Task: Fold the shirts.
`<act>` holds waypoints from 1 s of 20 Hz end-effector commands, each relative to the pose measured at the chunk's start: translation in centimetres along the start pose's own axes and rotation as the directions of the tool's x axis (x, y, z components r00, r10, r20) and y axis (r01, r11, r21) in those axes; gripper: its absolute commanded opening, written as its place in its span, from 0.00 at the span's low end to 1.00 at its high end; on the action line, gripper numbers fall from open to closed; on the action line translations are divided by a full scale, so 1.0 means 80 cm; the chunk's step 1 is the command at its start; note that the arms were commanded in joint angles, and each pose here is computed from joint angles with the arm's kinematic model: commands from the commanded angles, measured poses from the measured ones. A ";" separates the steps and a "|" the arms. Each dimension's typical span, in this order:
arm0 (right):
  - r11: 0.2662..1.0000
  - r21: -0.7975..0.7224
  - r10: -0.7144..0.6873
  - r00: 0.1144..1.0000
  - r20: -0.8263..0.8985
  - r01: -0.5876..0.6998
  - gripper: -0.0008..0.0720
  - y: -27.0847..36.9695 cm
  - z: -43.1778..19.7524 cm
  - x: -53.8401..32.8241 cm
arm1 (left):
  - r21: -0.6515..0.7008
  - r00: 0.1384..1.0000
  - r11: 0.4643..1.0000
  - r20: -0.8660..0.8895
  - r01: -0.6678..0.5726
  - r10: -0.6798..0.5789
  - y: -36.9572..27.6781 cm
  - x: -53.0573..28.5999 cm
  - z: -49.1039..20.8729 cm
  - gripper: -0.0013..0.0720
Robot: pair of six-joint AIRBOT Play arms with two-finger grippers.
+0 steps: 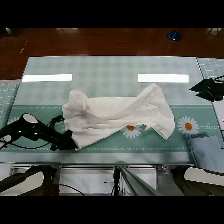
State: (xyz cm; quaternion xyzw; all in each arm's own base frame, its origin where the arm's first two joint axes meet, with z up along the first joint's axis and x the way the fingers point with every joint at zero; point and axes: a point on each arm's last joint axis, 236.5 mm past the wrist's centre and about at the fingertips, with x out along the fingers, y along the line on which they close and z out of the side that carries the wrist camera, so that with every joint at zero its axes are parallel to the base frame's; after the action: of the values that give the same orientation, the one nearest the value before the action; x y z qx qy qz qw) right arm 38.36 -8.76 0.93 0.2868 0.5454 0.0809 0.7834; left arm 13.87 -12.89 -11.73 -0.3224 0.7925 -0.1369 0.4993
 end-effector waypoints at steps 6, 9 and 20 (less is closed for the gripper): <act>1.000 0.024 -0.003 0.988 -0.151 0.006 0.85 -0.031 -0.035 0.034 | 0.089 0.999 0.996 0.044 -0.007 0.003 -0.012 -0.013 0.009 0.06; 0.993 0.075 0.108 0.973 -0.203 -0.095 0.85 -0.028 -0.045 0.068 | 0.094 0.999 0.996 0.047 -0.007 0.002 -0.013 -0.013 0.009 0.06; 0.985 0.024 0.165 0.874 -0.457 -0.173 0.83 0.022 -0.109 0.141 | 0.101 0.999 0.995 0.046 -0.007 0.002 -0.013 -0.013 0.009 0.06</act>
State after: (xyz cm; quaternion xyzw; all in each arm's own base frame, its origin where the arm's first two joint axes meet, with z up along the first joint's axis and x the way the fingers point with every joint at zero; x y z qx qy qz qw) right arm 35.95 -1.32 -8.40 0.3314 0.6603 0.2029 0.6427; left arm 15.19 -12.86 -10.85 -0.2976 0.7734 -0.1670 0.5343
